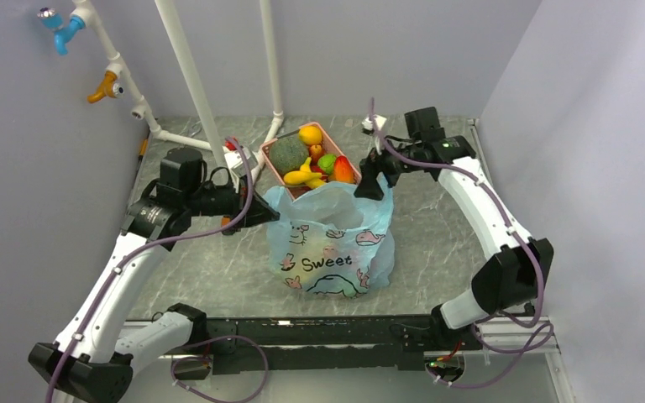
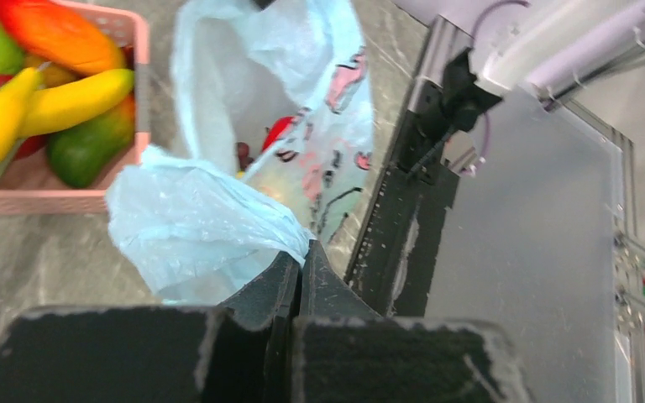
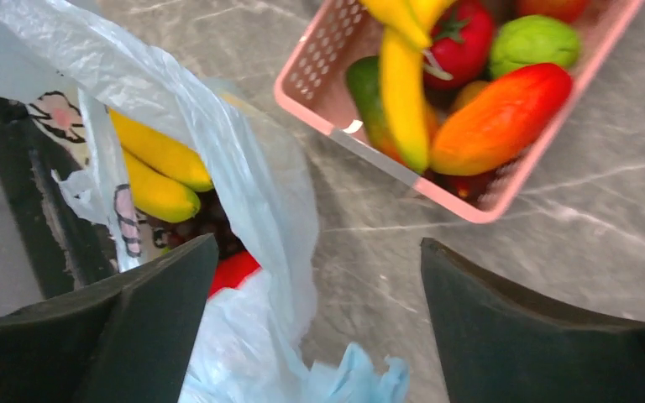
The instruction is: Place the fake fruits into the plastic bag and tie a complex knot
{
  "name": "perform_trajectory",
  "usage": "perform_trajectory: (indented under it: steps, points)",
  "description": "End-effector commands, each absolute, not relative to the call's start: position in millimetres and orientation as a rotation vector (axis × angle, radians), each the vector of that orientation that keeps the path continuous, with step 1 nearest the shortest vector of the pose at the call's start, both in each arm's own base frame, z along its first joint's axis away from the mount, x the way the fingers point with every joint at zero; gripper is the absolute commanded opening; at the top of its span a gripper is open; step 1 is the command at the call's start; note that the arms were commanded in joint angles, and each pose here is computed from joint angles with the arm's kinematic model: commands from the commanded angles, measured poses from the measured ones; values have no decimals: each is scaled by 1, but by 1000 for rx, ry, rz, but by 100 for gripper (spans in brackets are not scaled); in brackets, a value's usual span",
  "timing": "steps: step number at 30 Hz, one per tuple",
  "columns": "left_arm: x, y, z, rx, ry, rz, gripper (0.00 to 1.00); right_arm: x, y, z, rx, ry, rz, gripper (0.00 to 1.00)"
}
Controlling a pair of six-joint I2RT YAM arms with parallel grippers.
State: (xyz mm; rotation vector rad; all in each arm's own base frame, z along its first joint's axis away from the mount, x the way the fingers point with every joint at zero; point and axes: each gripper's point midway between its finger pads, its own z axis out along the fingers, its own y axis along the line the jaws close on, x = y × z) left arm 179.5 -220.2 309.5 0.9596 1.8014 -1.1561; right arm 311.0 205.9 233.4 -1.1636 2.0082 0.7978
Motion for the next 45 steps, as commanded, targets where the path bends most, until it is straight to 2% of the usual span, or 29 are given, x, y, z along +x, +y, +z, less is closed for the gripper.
perform_trajectory:
  steps: [1, 7, 12, 17, 18, 19, 22, 23, 27, 29, 35, 36, 37, 38, 39, 40, 42, 45]
  points:
    - [201, -211, 329, 839, 1756, -1087, 0, 298, 176, 286, -977, 1979, 783, 99]
    - [219, -216, 330, 841, 1776, -1109, 0, 260, 146, 280, -860, 2066, 673, 97]
    - [215, -214, 329, 868, 1769, -1113, 0, 269, 124, 255, -673, 2175, 556, 94]
    - [208, -210, 324, 872, 1771, -1084, 0, 288, 137, 251, -555, 2157, 730, 90]
    - [208, -209, 323, 872, 1775, -1079, 0, 288, 144, 256, -564, 2122, 794, 82]
    - [209, -208, 321, 869, 1780, -1072, 0, 288, 151, 260, -575, 2089, 849, 66]
    - [217, -204, 326, 841, 1794, -1034, 0, 282, 163, 283, -613, 1960, 957, 10]
    - [221, -201, 333, 861, 1774, -1006, 0, 279, 162, 296, -627, 1912, 955, 0]
    - [234, -187, 377, 899, 1713, -886, 0, 261, 153, 346, -683, 1784, 910, 0]
    - [230, -183, 379, 991, 1706, -840, 0, 251, 151, 356, -704, 1760, 901, 0]
    - [210, -165, 312, 1148, 1848, -801, 1, 241, 155, 342, -707, 1748, 942, 0]
    - [206, -165, 314, 1161, 1841, -809, 12, 241, 156, 345, -710, 1728, 953, 0]
    - [205, -167, 324, 1166, 1812, -817, 34, 240, 159, 349, -717, 1709, 970, 0]
    - [207, -170, 339, 1163, 1767, -819, 49, 239, 161, 352, -710, 1700, 990, 0]
    - [209, -174, 359, 1162, 1703, -819, 61, 239, 163, 356, -709, 1687, 1000, 0]
    - [212, -179, 385, 1162, 1616, -816, 69, 238, 165, 359, -713, 1675, 1005, 0]
    - [223, -190, 424, 1126, 1508, -837, 75, 236, 170, 366, -729, 1648, 1012, 0]
    - [230, -220, 454, 1160, 1400, -922, 76, 232, 178, 376, -740, 1621, 1019, 0]
